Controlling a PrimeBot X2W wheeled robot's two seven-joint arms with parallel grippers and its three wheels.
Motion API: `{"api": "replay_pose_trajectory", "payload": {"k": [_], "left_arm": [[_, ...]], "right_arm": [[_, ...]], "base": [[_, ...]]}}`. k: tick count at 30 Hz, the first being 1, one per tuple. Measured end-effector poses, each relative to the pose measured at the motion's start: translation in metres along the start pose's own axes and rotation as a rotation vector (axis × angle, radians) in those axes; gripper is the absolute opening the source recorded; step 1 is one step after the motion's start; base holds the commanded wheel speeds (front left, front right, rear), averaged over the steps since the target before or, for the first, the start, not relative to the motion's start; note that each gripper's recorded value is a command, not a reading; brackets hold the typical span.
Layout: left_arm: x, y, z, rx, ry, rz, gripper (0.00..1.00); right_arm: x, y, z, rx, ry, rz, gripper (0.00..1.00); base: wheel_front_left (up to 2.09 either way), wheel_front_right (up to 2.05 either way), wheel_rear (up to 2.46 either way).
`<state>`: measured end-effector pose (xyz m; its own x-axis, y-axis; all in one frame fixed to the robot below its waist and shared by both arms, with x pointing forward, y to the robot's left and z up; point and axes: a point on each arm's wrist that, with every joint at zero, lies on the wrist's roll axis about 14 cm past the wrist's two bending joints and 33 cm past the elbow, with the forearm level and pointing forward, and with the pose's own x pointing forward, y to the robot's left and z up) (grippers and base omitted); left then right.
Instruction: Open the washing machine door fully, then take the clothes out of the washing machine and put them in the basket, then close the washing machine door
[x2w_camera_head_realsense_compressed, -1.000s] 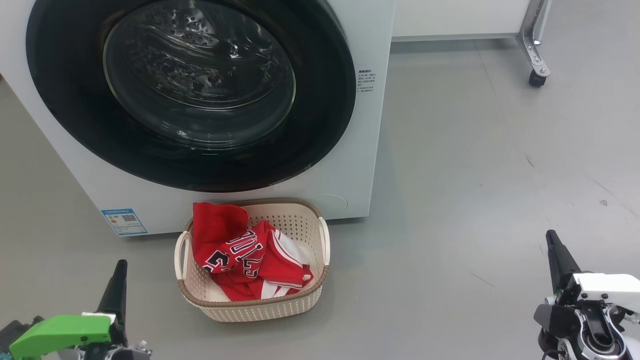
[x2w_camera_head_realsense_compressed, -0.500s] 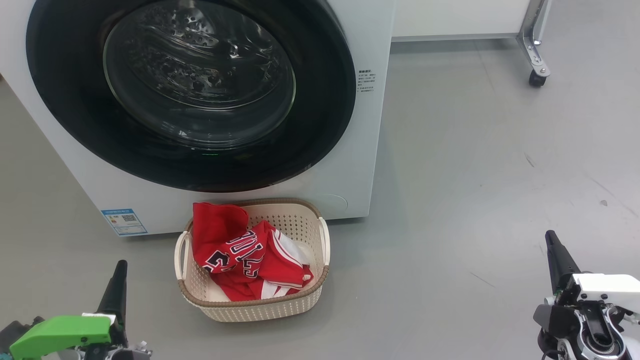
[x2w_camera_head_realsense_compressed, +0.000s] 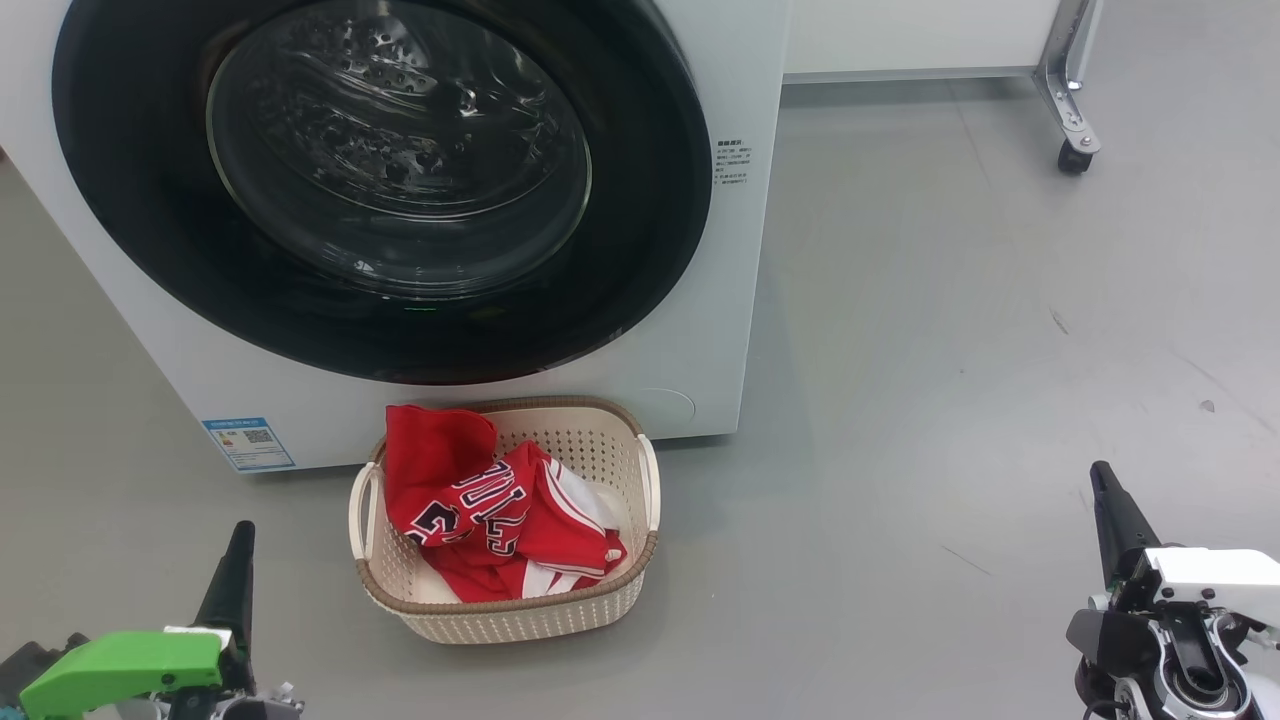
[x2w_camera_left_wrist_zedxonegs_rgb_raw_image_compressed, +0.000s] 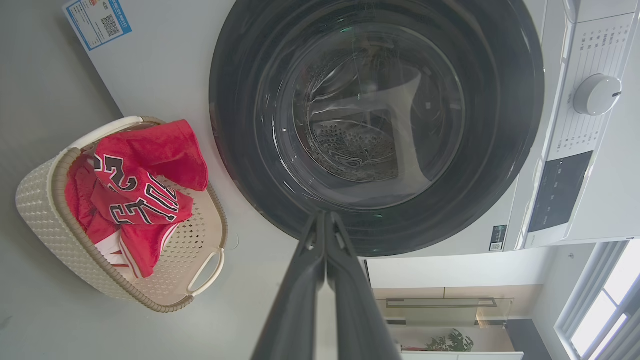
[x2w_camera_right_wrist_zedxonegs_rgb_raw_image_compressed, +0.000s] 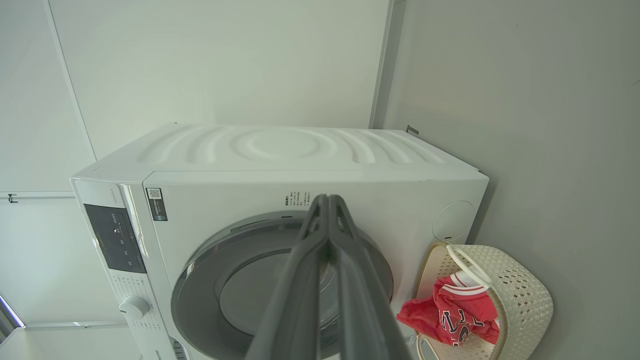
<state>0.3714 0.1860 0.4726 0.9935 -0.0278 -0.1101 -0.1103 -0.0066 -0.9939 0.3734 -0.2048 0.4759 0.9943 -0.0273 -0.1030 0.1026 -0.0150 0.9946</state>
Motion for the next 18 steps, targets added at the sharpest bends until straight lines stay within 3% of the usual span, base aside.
{"api": "replay_pose_trajectory", "payload": {"k": [18], "left_arm": [[0.0007,-0.0003,0.0005,-0.001,-0.002,-0.001,0.00]], "right_arm": [[0.0000,-0.0004,0.0004,0.001,-0.002,-0.001,0.00]], "base": [[0.00,0.00,0.00]]}}
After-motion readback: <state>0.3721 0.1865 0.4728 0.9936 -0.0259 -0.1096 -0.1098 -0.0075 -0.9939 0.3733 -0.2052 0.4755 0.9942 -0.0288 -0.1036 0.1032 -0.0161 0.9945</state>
